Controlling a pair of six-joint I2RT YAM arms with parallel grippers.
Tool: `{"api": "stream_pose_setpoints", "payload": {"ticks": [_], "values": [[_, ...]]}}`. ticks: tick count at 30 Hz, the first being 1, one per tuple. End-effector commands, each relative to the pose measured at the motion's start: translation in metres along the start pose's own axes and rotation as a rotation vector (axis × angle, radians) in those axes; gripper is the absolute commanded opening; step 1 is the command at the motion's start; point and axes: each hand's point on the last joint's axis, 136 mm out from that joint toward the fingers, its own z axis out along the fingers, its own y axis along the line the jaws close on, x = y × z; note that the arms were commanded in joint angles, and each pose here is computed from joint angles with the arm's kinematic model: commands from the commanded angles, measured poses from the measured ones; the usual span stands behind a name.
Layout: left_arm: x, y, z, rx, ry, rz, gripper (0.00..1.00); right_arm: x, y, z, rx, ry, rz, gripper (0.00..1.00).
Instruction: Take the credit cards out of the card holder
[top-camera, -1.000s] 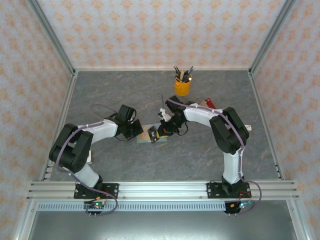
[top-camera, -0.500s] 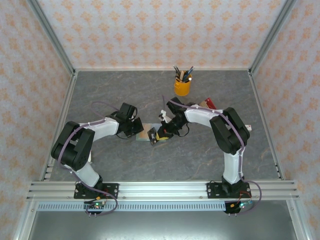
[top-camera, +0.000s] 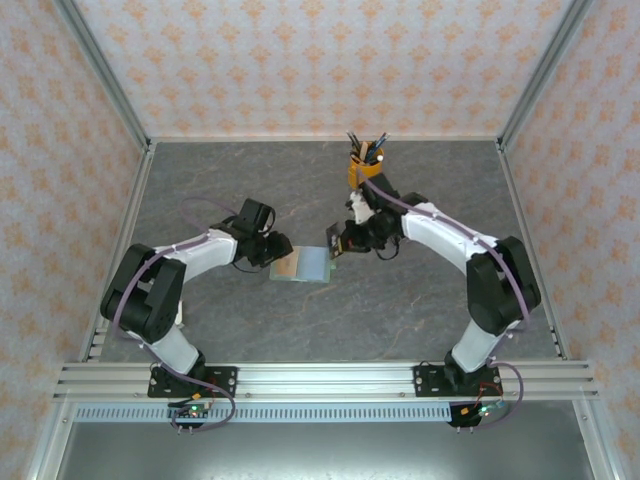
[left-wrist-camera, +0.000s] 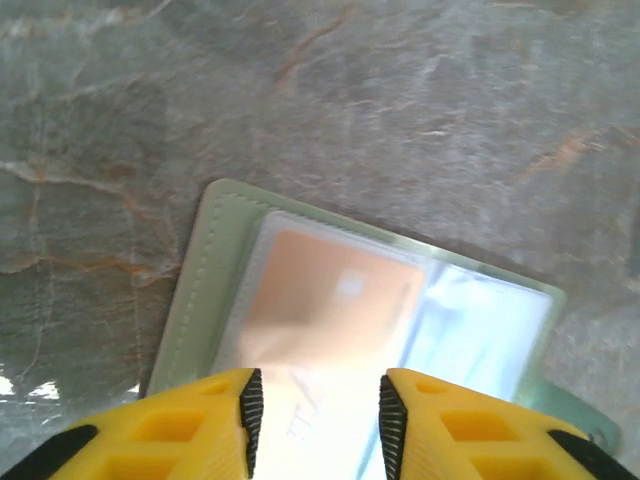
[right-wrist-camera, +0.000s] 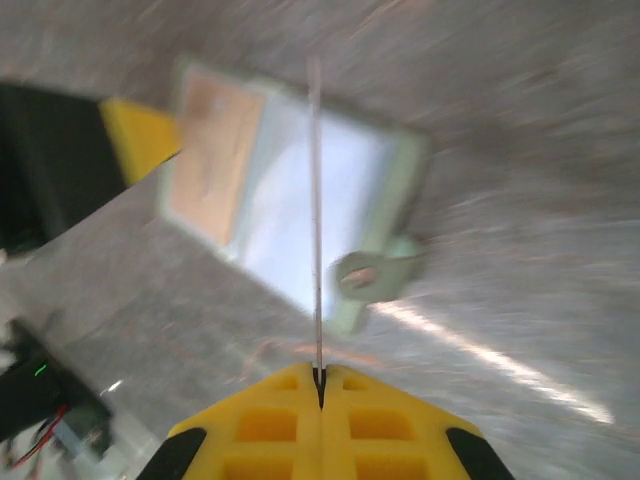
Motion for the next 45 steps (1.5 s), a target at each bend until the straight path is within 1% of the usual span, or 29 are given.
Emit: {"api": "stream_pose_setpoints", "payload": {"ticks": [1, 3, 5, 7, 11, 15, 17, 21, 26, 31, 37, 39, 41, 44, 45], "values": [[-0.014, -0.012, -0.031, 0.001, -0.045, 0.004, 0.52, -0.021, -0.060, -0.038, 0.294, -0.091, 0.029, 0.00], [-0.017, -0.013, -0.039, -0.017, -0.059, 0.014, 0.58, -0.028, -0.082, -0.055, 0.387, -0.110, 0.022, 0.00], [-0.019, -0.010, -0.045, -0.045, -0.066, 0.017, 0.65, -0.035, -0.096, -0.069, 0.456, -0.126, -0.030, 0.00], [-0.021, -0.007, -0.049, -0.062, -0.076, 0.015, 0.70, -0.040, -0.106, -0.080, 0.494, -0.129, -0.069, 0.00], [-0.023, 0.000, -0.054, -0.087, -0.094, 0.006, 0.80, -0.049, -0.119, -0.090, 0.518, -0.134, -0.112, 0.00], [-0.021, 0.007, -0.056, -0.102, -0.103, -0.001, 0.87, -0.056, -0.126, -0.088, 0.554, -0.108, -0.151, 0.00], [-0.019, 0.010, -0.056, -0.105, -0.103, -0.008, 0.89, -0.060, -0.132, -0.090, 0.583, -0.103, -0.156, 0.00], [-0.016, 0.016, -0.056, -0.113, -0.100, -0.017, 0.92, -0.059, -0.139, -0.090, 0.591, -0.073, -0.167, 0.00], [-0.014, 0.018, -0.054, -0.118, -0.093, -0.022, 0.94, -0.048, -0.139, -0.080, 0.550, -0.016, -0.179, 0.00], [-0.016, 0.017, -0.054, -0.118, -0.091, -0.020, 0.95, -0.035, -0.151, -0.071, 0.575, 0.064, -0.175, 0.00], [-0.015, 0.017, -0.052, -0.124, -0.083, -0.018, 0.96, -0.021, -0.153, -0.066, 0.565, 0.116, -0.169, 0.00], [-0.015, 0.018, -0.052, -0.126, -0.080, -0.019, 0.96, -0.019, -0.153, -0.067, 0.566, 0.123, -0.168, 0.07], [-0.014, 0.019, -0.051, -0.129, -0.076, -0.018, 0.96, -0.021, -0.151, -0.071, 0.566, 0.111, -0.160, 0.18], [-0.014, 0.019, -0.052, -0.128, -0.078, -0.017, 0.97, -0.027, -0.139, -0.079, 0.532, 0.063, -0.151, 0.31], [-0.014, 0.019, -0.053, -0.129, -0.077, -0.018, 0.97, -0.030, -0.134, -0.082, 0.517, 0.039, -0.147, 0.34]]}}
